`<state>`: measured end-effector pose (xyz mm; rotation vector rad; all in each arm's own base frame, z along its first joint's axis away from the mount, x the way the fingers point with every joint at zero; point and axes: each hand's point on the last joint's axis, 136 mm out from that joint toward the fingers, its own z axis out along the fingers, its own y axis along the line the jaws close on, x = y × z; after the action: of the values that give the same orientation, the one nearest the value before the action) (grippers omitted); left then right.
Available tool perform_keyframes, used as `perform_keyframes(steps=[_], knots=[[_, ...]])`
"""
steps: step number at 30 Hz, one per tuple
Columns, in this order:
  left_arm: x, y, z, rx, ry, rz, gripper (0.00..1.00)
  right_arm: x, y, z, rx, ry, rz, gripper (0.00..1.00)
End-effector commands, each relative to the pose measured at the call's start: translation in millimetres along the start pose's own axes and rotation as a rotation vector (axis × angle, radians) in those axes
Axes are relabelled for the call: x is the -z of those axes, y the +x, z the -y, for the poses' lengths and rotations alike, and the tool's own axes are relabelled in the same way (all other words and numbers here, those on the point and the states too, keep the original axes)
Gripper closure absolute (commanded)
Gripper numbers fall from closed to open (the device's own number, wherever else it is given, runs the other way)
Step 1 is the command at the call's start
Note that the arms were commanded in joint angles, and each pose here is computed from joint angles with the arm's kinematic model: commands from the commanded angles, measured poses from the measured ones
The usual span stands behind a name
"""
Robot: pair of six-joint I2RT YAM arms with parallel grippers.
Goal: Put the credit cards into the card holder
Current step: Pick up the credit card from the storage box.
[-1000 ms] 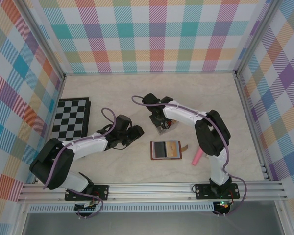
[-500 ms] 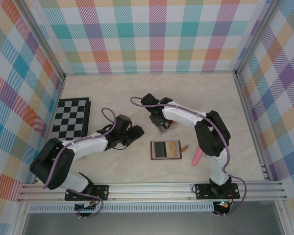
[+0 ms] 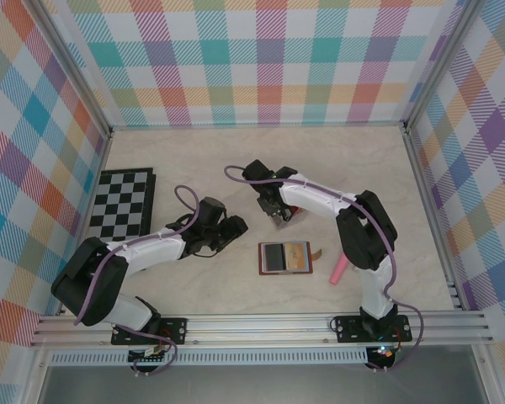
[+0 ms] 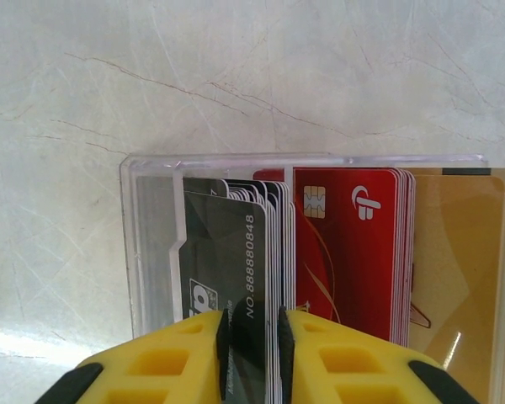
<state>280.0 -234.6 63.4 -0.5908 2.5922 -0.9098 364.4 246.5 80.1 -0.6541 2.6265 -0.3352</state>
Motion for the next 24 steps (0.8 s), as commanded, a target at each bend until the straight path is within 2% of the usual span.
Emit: perform_keyframes(steps=[1,4,11,19,24], knots=[[-0.2,-3.8,2.2,0.013,0.019,0.006,0.38,17.3,-4.3,12.2,0.002,0.024,0.027,0.8],[-1.0,-4.0,2.3,0.014,0.019,0.005,0.38,18.1,-4.0,12.3,0.003,0.023,0.028,0.86],[-1.7,-2.8,2.1,0.014,0.019,-0.001,0.38,30.7,-5.6,11.7,-0.018,-0.011,0.041,0.93],[2.9,-3.9,6.3,0.009,0.03,0.004,0.39,54.6,-6.2,6.1,-0.068,-0.115,0.057,0.95],[13.8,-6.7,17.2,-0.008,0.073,0.022,0.38,81.9,-7.3,1.4,-0.156,-0.263,0.09,0.97]])
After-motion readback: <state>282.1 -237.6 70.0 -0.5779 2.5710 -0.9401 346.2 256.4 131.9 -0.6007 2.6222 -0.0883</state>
